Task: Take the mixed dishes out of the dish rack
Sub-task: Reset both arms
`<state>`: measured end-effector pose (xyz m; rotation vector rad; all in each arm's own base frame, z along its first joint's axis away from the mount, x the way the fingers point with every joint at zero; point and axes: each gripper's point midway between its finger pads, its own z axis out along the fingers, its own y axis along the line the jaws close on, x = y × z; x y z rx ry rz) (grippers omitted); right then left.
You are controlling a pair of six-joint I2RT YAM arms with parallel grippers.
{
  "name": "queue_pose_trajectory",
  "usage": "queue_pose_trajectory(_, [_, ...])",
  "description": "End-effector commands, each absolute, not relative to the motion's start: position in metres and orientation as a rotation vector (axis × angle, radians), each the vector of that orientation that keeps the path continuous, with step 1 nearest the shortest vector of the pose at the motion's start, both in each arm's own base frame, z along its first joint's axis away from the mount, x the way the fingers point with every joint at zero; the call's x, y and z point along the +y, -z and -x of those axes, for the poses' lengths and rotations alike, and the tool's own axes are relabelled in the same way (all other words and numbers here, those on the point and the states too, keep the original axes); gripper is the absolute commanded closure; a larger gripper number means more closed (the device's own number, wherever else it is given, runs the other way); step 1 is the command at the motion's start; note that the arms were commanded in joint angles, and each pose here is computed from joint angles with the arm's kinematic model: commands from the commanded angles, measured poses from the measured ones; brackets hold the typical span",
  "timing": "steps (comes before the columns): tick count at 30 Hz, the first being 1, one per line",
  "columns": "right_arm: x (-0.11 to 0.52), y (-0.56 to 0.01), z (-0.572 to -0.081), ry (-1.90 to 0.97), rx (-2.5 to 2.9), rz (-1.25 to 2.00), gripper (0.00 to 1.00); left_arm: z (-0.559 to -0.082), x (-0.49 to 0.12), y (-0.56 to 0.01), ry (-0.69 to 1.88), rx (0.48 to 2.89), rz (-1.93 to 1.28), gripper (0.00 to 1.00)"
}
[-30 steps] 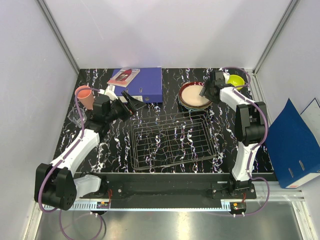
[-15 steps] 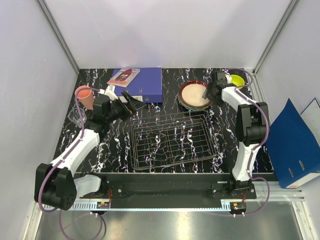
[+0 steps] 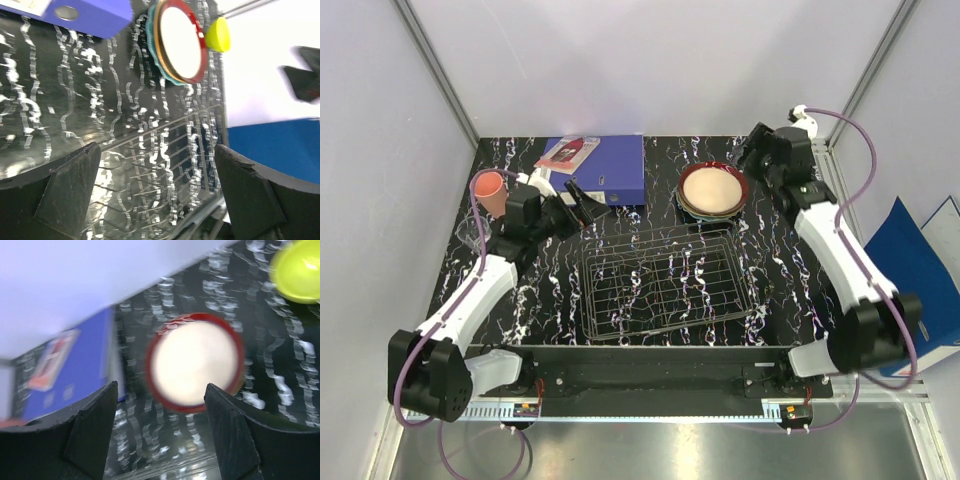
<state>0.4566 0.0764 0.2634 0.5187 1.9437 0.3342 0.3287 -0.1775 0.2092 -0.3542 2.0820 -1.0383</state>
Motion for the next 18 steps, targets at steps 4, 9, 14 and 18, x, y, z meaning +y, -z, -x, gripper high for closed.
queue_pose_trajectory(4, [0.166, -0.307, -0.382, -0.56, 1.802, -0.163, 0.22, -0.321, -0.162, -0.244, 0.653, 2.056, 0.145, 0.01])
queue_pose_trajectory(9, [0.193, -0.3, -0.322, -0.64, 1.768, -0.059, 0.22, -0.312, -0.153, -0.248, 0.441, 2.053, 0.12, 0.01])
queue_pose_trajectory(14, [0.195, -0.273, -0.28, -0.661, 1.794, -0.008, 0.22, -0.303, -0.154, -0.238, 0.432, 2.077, 0.103, 0.01])
queue_pose_trajectory(18, [0.194, -0.269, -0.26, -0.679, 1.793, 0.021, 0.21, -0.298, -0.152, -0.23, 0.413, 2.104, 0.103, 0.01])
